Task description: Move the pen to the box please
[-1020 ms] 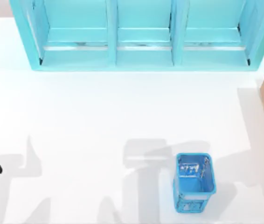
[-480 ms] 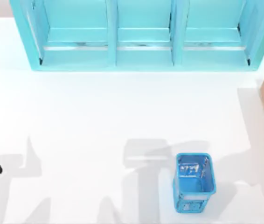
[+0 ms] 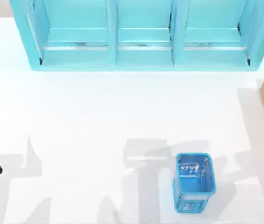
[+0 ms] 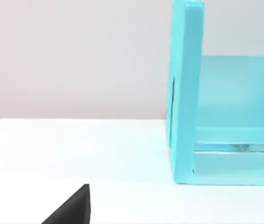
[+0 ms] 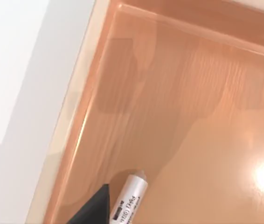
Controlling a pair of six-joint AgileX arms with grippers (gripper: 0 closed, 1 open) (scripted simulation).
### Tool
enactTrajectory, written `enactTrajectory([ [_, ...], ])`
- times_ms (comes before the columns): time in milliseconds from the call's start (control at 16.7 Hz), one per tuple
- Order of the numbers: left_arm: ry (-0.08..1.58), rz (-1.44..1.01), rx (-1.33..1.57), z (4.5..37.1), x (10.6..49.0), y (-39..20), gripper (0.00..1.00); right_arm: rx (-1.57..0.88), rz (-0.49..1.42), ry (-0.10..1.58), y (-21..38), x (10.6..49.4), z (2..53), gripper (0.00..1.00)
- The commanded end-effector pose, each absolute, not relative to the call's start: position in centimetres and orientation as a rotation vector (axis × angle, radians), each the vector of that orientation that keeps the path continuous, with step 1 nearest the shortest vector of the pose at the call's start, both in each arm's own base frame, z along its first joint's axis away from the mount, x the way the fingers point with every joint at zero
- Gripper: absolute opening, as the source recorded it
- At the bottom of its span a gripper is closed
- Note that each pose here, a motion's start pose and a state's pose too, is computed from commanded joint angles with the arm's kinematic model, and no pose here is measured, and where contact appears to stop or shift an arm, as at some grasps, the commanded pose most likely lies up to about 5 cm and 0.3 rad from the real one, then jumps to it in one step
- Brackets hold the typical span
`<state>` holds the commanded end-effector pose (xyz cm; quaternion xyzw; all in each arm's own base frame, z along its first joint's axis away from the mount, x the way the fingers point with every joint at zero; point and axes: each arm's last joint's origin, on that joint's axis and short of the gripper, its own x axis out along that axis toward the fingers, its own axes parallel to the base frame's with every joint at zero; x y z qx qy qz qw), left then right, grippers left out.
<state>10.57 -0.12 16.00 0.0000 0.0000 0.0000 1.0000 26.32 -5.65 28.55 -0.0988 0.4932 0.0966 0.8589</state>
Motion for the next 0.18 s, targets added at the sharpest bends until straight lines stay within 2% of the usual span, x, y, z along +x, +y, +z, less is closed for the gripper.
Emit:
enactTrajectory([
  [180,0.0,0.0,0.0,16.0,10.57,-0.12,1.0,-0.207,0.203,1.036,-5.65,26.32,28.55,1.0],
])
